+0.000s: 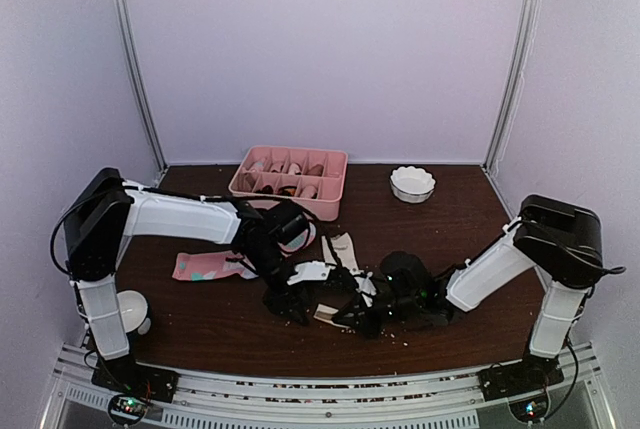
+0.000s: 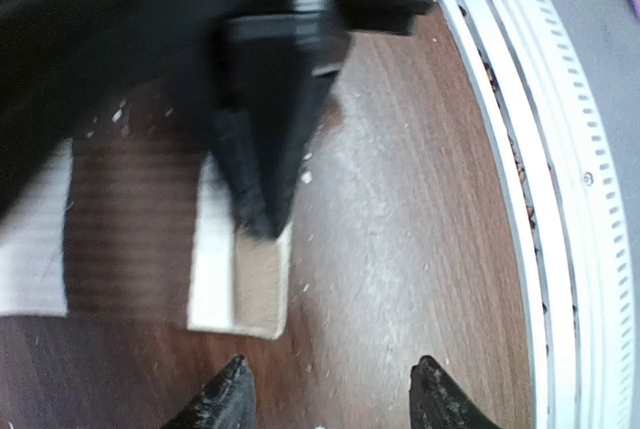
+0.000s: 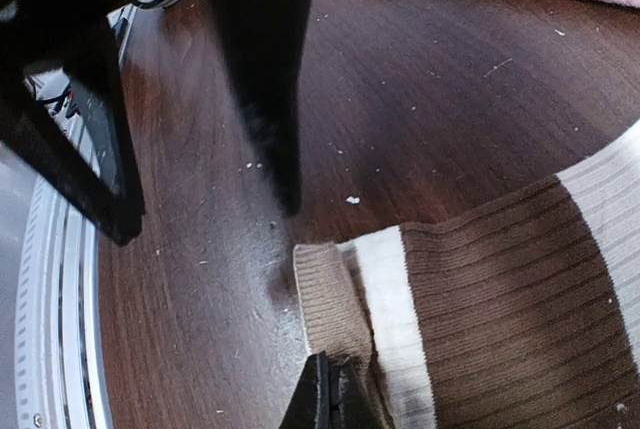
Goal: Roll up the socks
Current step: Roll the sock at the center of the board.
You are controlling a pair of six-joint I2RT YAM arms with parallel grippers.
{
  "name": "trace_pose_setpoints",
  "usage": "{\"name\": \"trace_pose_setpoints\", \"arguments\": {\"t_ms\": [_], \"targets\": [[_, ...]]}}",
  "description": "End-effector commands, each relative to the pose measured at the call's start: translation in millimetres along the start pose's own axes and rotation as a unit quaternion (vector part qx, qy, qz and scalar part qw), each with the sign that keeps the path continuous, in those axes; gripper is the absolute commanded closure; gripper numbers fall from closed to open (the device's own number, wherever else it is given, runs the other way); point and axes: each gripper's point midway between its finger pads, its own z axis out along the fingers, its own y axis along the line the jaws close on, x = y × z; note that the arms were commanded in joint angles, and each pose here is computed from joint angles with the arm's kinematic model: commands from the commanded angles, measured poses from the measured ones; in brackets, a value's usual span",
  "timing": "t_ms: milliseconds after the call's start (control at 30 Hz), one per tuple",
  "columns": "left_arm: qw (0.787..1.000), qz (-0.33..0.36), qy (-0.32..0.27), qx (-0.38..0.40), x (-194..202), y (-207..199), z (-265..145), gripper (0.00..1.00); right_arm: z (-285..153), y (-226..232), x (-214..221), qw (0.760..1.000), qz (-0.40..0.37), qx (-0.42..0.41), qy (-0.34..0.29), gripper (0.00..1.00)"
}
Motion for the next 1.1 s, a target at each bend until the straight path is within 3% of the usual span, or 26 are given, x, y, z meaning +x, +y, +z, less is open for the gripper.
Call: {"name": "trace_pose_setpoints", "arguments": {"t_ms": [0,200,567,933,1067], "targets": [[0.995,0.09,-0.003,-0.049,-19,10,14,0.48,-2,-22,43,0.994,0.082,0.018,0.075,1.0],[0.989,0.111,0.004,-0.099,-28,33,21,0.57,-2,-25,46,0.99,0.112,0.001,0.083,1.0],[0.986,0.118,0.043,-0.11,-7,42,37,0.67,-2,-24,49,0.989,0.121,-0.01,0.09,1.0],[0.993,0.091,0.035,-0.069,-7,29,45,1.0,-3,-23,44,0.989,0.121,-0.01,0.079,1.0],[0.998,0.045,0.04,-0.011,1,17,48,1.0,-16,-22,27,0.996,0.088,0.006,0.026,0.97]]}}
